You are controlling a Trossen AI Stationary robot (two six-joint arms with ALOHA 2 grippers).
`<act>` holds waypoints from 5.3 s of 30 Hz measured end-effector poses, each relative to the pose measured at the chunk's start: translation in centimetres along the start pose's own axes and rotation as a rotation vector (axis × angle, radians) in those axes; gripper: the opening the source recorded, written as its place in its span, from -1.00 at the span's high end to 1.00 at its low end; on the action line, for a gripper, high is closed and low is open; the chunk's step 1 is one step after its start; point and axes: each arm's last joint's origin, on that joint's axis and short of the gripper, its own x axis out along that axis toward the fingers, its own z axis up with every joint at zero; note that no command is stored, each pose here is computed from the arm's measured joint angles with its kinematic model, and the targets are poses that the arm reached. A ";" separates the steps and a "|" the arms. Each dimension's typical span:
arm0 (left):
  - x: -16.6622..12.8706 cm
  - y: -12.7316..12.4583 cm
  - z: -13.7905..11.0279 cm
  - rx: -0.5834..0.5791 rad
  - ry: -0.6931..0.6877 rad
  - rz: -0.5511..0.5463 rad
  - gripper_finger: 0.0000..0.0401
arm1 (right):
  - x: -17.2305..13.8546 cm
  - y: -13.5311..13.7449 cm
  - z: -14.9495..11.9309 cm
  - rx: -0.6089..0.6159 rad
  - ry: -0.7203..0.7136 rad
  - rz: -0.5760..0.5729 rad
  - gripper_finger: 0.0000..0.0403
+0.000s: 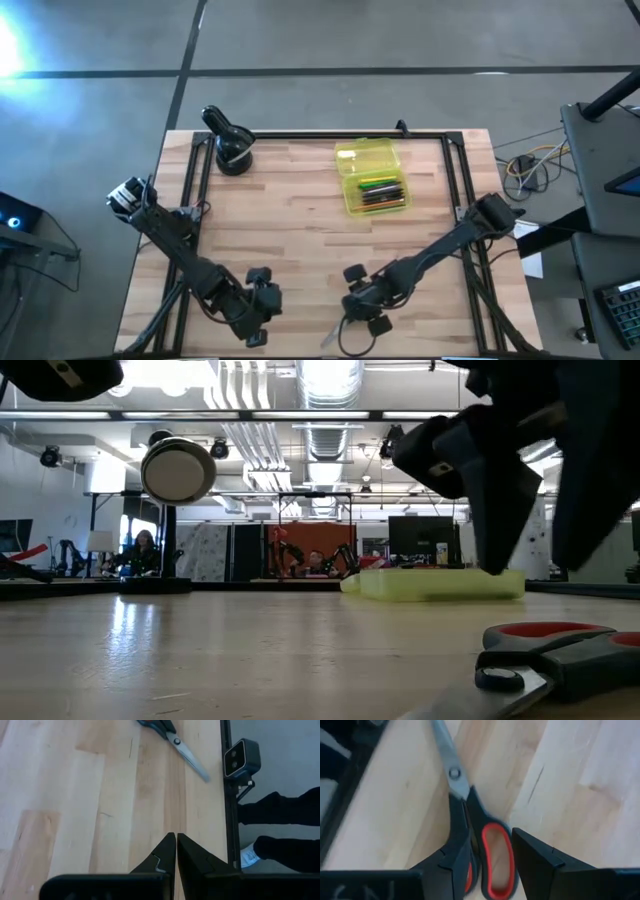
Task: Pick & place school supplies into a supply box
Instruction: Put the scissors into the supply box
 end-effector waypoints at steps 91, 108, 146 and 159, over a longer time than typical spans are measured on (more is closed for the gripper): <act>-0.2 -0.3 -0.3 -0.087 -0.050 0.041 1.00 | 0.1 1.2 -1.4 -0.282 0.092 -0.156 0.26; -0.2 -0.3 -0.3 -0.101 -0.052 0.042 1.00 | 0.3 0.0 -1.5 -0.284 0.118 -0.051 0.25; -0.2 -0.2 -0.3 -0.128 -0.072 0.057 1.00 | 2.9 -1.1 -2.6 -0.106 0.181 -0.003 0.65; -0.2 -0.2 -0.3 -0.129 -0.071 0.056 1.00 | 2.2 -1.0 -2.4 -0.091 0.181 -0.003 0.73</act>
